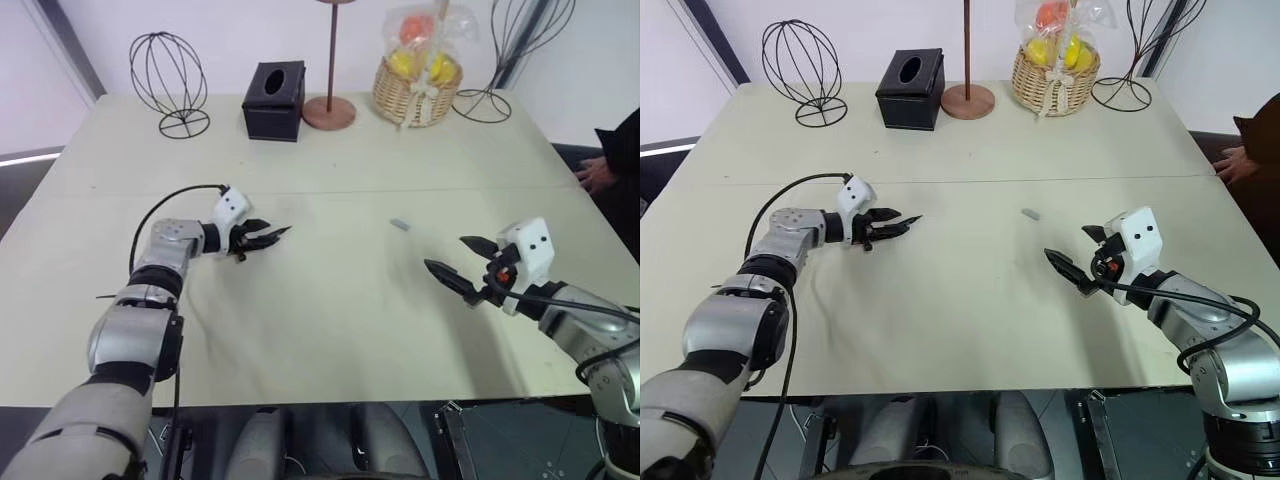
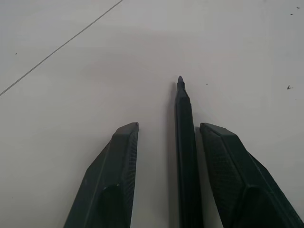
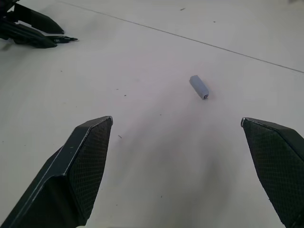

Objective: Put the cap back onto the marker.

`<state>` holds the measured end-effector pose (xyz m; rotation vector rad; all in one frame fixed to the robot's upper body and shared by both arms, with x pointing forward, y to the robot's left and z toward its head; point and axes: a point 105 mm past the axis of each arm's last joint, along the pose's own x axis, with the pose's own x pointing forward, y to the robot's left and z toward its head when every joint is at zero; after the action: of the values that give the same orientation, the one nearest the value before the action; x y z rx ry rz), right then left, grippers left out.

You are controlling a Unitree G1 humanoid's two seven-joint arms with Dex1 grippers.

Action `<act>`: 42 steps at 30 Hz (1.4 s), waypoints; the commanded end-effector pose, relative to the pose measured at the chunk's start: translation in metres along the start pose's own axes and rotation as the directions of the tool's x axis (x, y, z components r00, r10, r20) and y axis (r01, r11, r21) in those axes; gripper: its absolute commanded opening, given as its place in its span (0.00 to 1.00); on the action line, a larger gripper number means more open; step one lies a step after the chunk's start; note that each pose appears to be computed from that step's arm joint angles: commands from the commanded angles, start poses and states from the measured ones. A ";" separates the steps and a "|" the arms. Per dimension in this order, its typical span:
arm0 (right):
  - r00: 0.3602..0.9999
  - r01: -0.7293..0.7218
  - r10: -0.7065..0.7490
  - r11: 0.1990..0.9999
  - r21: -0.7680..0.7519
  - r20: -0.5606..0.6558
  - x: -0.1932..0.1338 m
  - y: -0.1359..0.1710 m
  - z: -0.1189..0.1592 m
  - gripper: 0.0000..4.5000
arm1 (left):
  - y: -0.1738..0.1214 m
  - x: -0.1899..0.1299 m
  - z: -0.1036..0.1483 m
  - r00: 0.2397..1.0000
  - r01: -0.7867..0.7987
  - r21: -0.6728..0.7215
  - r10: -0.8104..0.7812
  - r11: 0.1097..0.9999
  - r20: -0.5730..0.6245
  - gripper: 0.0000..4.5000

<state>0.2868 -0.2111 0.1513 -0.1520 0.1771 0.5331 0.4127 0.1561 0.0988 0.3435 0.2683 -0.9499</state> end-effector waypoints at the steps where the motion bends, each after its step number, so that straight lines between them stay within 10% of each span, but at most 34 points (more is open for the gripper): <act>1: 0.999 0.002 -0.001 1.000 -0.021 0.040 -0.002 0.002 0.011 1.00 | -0.001 -0.006 -0.016 0.998 0.010 -0.023 -0.011 1.000 -0.054 0.50; 7: 0.999 0.004 -0.003 1.000 -0.021 0.040 -0.002 0.002 0.011 1.00 | -0.007 -0.006 -0.020 0.996 0.051 -0.028 -0.053 0.998 -0.073 0.50; 13: 0.999 0.002 -0.001 1.000 -0.020 0.038 -0.002 0.002 0.010 1.00 | -0.009 -0.006 -0.022 0.995 0.066 -0.031 -0.068 0.997 -0.077 0.01; 22: 1.000 -0.024 0.025 0.999 -0.049 0.016 0.003 -0.003 0.008 1.00 | -0.005 -0.008 -0.011 0.996 0.069 0.011 -0.068 0.998 -0.064 0.01; 33: 0.992 -0.121 0.116 0.980 -0.159 -0.039 0.031 -0.042 0.019 1.00 | -0.009 -0.035 0.116 0.936 0.322 0.369 -0.353 0.872 0.017 0.01; 42: 0.976 -0.217 0.213 0.963 -0.161 -0.043 0.066 -0.042 0.007 1.00 | -0.030 -0.050 0.146 0.892 0.403 0.471 -0.451 0.785 -0.011 0.01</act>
<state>0.3604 -0.2169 0.1404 -0.2757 0.2194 0.7471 0.3759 0.1200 0.2307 0.6692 0.0649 -1.4761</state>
